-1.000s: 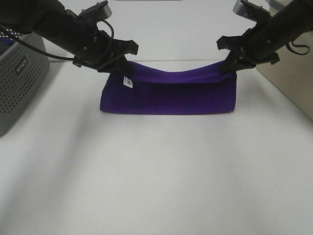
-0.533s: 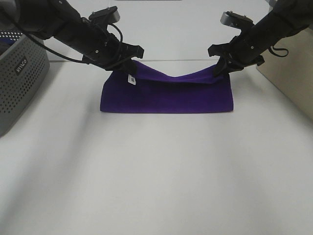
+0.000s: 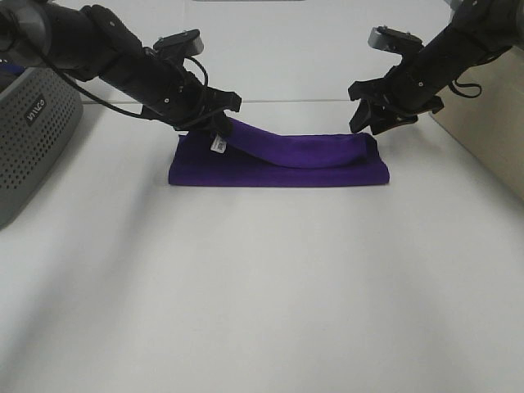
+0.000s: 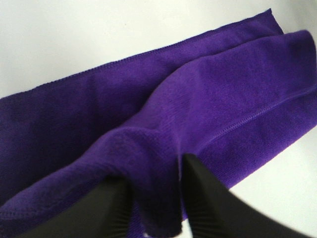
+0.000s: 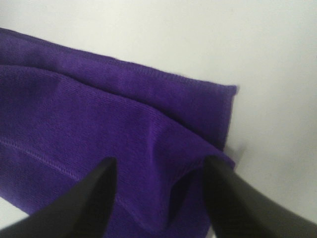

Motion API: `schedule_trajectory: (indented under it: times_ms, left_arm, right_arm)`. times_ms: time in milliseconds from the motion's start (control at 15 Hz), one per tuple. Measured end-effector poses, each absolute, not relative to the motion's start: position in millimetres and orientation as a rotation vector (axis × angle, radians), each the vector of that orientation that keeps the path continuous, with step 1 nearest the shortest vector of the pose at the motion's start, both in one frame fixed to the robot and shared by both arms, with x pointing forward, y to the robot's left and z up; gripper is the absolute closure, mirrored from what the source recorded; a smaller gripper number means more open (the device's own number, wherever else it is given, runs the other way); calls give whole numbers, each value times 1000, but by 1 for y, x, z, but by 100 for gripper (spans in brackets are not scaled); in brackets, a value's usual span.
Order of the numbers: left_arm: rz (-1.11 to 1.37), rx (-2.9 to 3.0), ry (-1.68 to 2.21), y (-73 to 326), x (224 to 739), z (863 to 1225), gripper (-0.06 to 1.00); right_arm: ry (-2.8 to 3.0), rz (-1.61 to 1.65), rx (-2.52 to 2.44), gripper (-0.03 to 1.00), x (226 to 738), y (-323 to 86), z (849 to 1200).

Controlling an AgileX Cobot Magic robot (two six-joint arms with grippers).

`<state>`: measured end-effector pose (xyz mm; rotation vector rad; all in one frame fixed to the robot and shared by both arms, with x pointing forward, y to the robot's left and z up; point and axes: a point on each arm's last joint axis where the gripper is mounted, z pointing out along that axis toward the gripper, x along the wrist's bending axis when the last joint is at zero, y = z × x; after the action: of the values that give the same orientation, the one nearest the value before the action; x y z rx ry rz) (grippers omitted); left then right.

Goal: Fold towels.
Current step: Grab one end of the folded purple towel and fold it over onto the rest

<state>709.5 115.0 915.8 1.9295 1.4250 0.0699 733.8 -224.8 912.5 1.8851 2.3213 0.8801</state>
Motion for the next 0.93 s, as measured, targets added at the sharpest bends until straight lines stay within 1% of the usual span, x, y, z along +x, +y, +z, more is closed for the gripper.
schedule_trajectory:
  times_ms: [67,133,200,267,400,533,733,800,933]
  left_arm:
    - [65,1942,1411,114,710,919,41]
    - [62,1974,1390,114,709,926,24]
    - [49,2011,1383,115,708,933,15]
    - [23,2071,1389,116,705,942,12]
    - [13,2234,1427,123,702,961,11]
    - [94,2383,1469,141,704,979,11]
    - [12,2327,1578,173,714,964,11]
    - [-54,2278,1606,188,720,952,11]
    - [-213,2147,1588,206,729,932,11]
  right_arm:
    - [2342,825,1893,28,731,-227,911]
    - [2366,758,1896,19,729,-229,911]
    - [2386,690,1903,15,726,-232,916]
    - [2387,660,1904,13,725,-233,929]
    - [2394,659,1891,12,721,-234,964]
    - [2408,640,1945,12,711,-233,989]
    - [2452,568,2005,12,704,-234,988]
    - [2454,562,2008,12,704,-234,988]
    - [2453,557,2020,12,704,-234,988]
